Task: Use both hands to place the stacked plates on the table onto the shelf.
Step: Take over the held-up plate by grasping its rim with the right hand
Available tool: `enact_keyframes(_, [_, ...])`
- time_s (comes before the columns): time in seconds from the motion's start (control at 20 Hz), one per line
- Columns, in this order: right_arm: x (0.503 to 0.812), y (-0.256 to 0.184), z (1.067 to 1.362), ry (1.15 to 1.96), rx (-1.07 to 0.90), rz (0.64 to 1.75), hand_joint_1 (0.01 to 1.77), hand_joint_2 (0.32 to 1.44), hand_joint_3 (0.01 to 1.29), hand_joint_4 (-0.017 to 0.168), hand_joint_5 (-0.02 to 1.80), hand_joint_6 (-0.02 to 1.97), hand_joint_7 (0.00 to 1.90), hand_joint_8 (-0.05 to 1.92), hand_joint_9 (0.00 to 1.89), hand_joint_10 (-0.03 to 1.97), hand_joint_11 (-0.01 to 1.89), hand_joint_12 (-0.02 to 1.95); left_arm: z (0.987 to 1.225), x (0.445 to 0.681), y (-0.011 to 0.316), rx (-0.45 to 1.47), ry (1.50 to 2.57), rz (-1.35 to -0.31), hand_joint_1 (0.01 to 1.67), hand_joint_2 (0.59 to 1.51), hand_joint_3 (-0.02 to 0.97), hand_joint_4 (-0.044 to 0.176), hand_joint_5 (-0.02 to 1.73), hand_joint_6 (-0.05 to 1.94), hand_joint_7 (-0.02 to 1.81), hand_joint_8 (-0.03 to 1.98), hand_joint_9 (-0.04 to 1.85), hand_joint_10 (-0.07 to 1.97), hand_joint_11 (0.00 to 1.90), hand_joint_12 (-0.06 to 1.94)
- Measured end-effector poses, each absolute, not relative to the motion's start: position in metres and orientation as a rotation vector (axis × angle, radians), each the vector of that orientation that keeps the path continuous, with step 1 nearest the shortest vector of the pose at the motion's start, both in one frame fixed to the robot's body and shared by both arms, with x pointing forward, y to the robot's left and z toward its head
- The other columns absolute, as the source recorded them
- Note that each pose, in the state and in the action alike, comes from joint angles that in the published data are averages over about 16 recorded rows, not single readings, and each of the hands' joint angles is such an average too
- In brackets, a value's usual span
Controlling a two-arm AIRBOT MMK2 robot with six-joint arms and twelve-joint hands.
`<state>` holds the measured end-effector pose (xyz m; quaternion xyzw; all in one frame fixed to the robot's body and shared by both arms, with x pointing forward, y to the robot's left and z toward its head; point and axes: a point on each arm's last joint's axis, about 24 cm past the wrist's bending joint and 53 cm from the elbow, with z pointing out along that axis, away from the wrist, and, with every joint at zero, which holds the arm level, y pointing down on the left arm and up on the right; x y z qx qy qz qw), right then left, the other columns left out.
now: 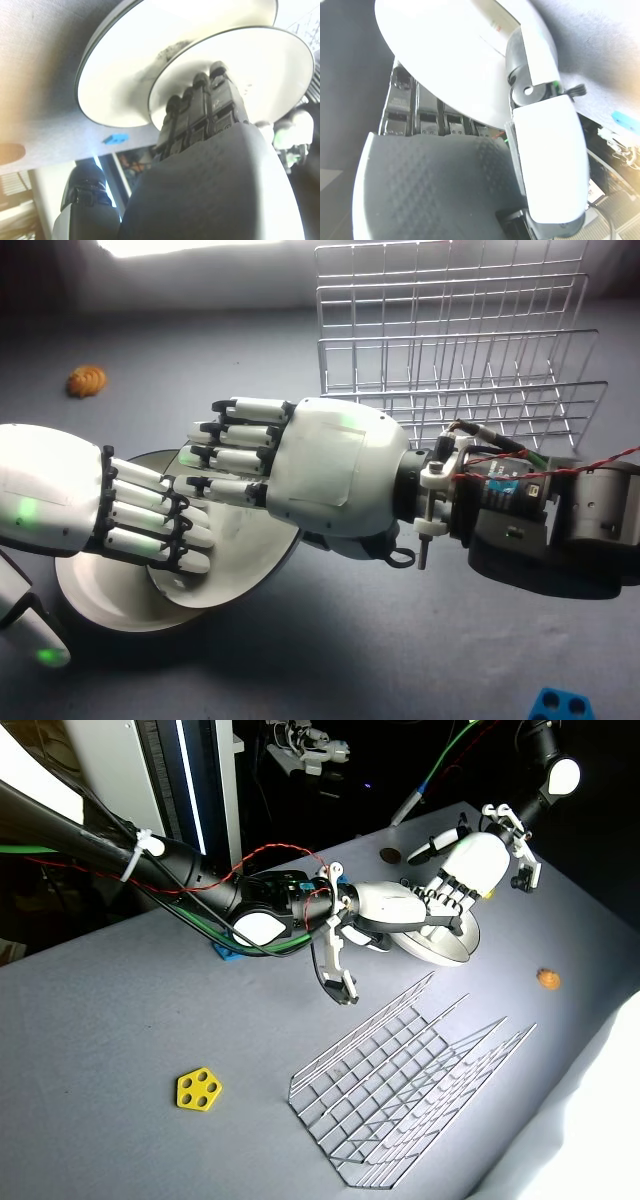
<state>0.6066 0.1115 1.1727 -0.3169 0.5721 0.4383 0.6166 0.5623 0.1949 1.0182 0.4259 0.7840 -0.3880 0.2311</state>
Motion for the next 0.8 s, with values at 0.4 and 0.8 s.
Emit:
enact_keyframes(0.4, [0.608, 0.118, 1.173, 1.306, -0.735, 1.008, 1.07, 1.16, 0.02, 0.005, 0.52, 0.18, 0.55, 0.09, 0.57, 0.07, 0.22, 1.11, 1.019, 0.563, 0.195, 1.168, 2.155, -1.068, 0.02, 1.109, 0.017, -0.005, 0.02, 0.00, -0.01, -0.02, 0.02, 0.01, 0.01, -0.01])
enact_keyframes(0.8, [0.600, 0.119, 1.187, 1.264, -0.740, 1.021, 1.08, 1.08, 0.02, 0.006, 0.76, 0.57, 0.85, 0.47, 1.01, 0.10, 0.59, 1.12, 1.026, 0.568, 0.194, 1.155, 2.139, -1.068, 0.02, 1.114, 0.017, -0.004, 0.02, 0.01, 0.00, -0.01, 0.02, 0.01, 0.01, -0.01])
